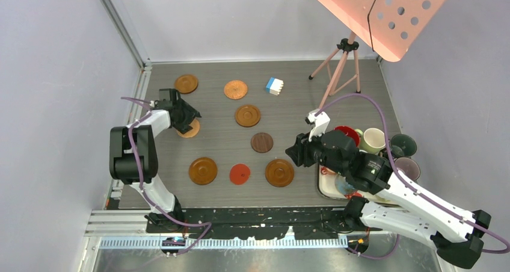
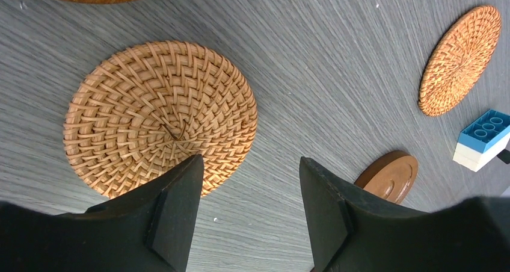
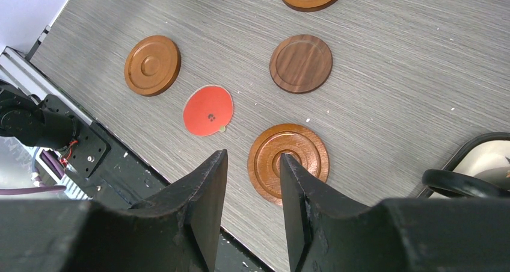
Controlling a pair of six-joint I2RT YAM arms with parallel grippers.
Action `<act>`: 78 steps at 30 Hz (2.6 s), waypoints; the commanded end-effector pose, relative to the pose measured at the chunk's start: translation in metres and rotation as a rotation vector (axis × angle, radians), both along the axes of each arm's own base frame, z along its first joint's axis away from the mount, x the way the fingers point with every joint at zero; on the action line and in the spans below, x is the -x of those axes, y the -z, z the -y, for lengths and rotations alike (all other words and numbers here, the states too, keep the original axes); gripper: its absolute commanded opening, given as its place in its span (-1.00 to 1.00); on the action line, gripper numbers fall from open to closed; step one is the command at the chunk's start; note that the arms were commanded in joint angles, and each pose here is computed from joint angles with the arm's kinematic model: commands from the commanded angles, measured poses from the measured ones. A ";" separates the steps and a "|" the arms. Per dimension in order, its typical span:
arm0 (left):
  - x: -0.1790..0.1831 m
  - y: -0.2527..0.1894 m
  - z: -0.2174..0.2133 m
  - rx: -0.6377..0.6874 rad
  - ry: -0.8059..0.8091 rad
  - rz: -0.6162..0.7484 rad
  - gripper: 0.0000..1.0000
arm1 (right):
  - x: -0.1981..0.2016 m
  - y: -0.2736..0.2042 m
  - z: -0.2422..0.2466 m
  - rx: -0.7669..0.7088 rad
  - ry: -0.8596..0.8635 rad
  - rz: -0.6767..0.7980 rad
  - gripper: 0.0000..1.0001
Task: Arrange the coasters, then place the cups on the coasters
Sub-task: Move the coaster to the center of the board.
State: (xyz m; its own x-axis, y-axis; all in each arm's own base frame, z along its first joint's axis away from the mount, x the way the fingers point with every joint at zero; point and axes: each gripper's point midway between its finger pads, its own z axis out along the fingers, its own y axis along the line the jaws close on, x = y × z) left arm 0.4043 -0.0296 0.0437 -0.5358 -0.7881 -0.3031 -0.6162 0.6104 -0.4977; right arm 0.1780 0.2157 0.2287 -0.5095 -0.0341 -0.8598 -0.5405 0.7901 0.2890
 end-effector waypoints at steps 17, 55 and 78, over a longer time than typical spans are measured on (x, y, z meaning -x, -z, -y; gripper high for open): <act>0.031 -0.003 0.080 0.087 0.166 -0.002 0.22 | -0.002 -0.012 0.006 -0.036 0.028 0.040 -0.11; 0.084 -0.008 0.204 0.108 0.421 0.006 0.22 | -0.003 -0.009 0.000 -0.047 0.022 0.029 -0.11; 0.030 -0.105 0.089 -0.125 0.220 0.198 0.22 | -0.003 -0.007 -0.008 -0.043 0.000 0.014 -0.10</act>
